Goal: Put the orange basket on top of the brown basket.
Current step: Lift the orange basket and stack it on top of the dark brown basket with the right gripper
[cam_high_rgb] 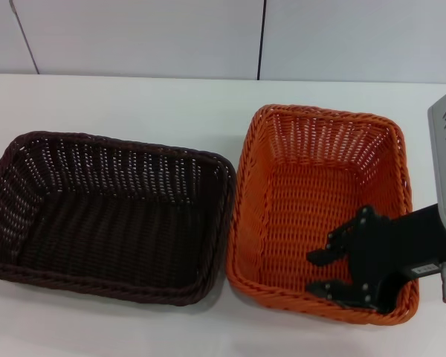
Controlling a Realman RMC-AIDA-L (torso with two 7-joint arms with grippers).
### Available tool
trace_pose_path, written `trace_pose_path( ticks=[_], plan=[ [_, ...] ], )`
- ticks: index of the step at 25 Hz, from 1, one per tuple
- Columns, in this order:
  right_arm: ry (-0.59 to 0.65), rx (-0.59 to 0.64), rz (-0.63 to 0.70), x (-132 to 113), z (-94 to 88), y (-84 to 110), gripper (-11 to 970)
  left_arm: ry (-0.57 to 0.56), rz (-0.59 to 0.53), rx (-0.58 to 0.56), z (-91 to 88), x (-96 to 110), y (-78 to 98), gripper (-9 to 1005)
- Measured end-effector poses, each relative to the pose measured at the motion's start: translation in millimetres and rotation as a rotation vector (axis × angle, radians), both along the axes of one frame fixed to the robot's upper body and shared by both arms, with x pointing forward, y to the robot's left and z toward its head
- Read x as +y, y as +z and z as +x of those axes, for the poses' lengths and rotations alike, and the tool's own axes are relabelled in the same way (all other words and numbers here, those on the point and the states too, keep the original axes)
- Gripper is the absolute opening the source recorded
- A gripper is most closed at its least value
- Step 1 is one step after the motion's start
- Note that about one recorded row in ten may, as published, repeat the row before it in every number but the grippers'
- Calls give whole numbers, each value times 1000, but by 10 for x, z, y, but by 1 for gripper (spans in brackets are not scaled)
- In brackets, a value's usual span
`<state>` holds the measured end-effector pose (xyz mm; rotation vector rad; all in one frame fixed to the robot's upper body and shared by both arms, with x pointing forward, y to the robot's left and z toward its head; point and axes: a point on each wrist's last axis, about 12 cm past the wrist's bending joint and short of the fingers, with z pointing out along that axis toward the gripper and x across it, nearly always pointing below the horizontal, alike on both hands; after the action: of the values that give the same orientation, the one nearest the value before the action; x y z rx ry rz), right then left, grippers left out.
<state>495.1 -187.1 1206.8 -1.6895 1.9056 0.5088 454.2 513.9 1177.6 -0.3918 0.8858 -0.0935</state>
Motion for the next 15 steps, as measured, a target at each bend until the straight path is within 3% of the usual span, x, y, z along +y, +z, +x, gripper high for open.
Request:
trace_pose_path(
  ticks=[1,15],
  plan=[
    [-1,3,-1,2,0,-5,291,0,0,0,0,0,0,827],
    [-13,93,-20,-7,90,-172,462,0,-2,-9,1,-11,7,827]
  ],
)
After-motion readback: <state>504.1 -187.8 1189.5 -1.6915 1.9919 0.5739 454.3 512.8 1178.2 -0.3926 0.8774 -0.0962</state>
